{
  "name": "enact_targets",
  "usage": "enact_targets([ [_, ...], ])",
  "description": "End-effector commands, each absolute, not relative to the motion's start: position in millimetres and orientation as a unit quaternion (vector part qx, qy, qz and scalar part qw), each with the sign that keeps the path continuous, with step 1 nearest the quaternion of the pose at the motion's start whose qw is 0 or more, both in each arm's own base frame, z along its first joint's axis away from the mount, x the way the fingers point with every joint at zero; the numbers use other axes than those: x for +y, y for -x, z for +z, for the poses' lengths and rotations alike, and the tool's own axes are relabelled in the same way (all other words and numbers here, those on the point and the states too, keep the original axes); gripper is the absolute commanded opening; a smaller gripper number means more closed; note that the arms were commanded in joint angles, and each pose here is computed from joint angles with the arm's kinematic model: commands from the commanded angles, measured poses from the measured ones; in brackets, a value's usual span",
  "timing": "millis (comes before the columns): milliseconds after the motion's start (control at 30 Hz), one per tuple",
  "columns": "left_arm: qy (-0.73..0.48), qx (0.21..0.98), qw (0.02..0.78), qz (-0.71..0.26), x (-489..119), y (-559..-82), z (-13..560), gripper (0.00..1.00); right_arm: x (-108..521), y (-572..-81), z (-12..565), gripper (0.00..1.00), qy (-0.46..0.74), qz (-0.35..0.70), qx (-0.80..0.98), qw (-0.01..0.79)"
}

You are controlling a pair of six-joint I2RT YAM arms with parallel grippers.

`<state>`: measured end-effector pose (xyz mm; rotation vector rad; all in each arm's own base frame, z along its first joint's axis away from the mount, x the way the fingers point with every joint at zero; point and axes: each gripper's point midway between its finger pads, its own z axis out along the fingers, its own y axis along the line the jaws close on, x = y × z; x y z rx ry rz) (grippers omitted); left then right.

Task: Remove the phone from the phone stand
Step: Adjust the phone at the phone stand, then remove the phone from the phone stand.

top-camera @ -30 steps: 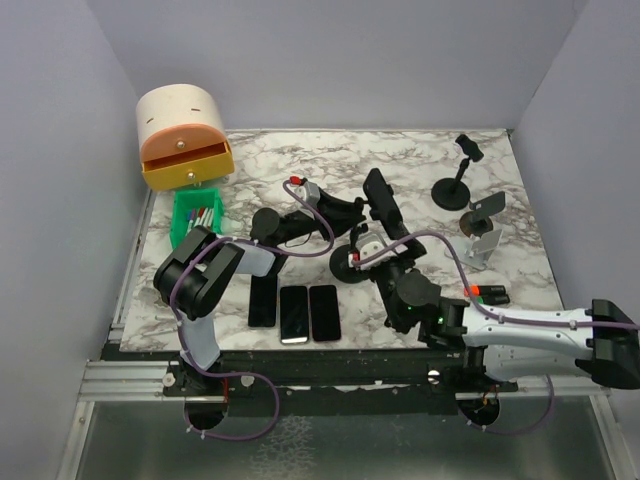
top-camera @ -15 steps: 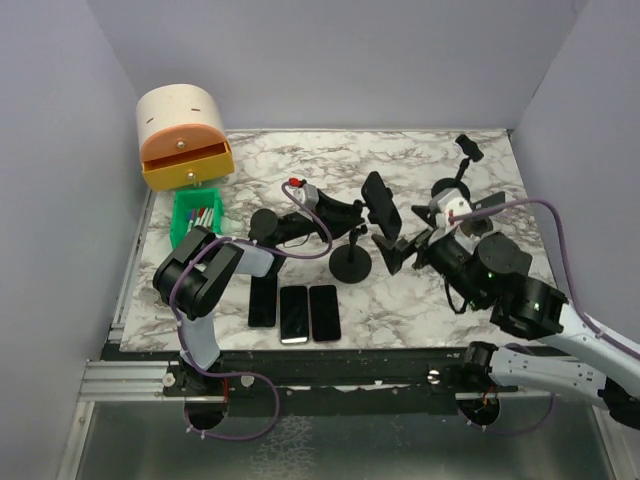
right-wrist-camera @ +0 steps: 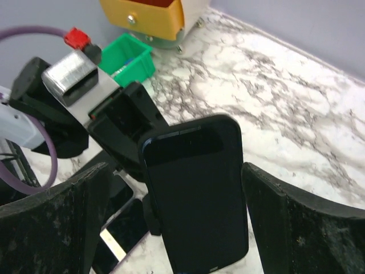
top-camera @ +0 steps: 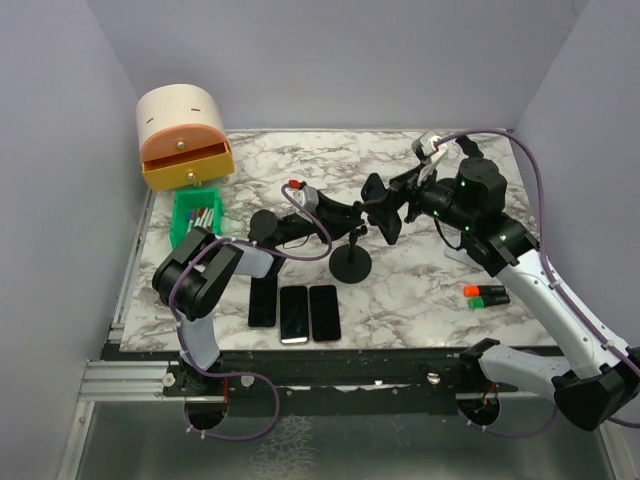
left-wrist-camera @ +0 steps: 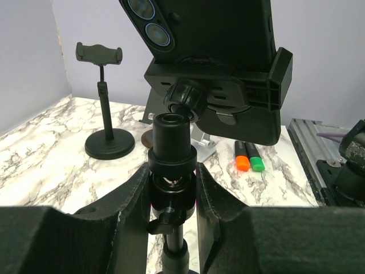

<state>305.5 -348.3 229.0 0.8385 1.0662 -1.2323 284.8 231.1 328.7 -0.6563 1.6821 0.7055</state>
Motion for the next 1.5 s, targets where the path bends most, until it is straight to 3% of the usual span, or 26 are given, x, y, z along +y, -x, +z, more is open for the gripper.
enact_targets([
  [0, -0.399, 0.458, 0.582, -0.542, -350.7, -288.8, 205.1, 0.00, 245.6, -275.2, 365.4, 1.00, 0.328, 0.343, 0.670, 0.571],
  [500, -0.443, 0.429, 0.565, -0.549, -358.8, -256.5, 204.2, 0.00, 237.0, -295.3, 345.4, 1.00, 0.352, 0.339, 0.684, 0.541],
  [1467, -0.447, 0.423, 0.559, -0.556, -360.1, -253.7, 208.7, 0.00, 231.1, -283.3, 311.9, 1.00, 0.358, 0.348, 0.706, 0.503],
])
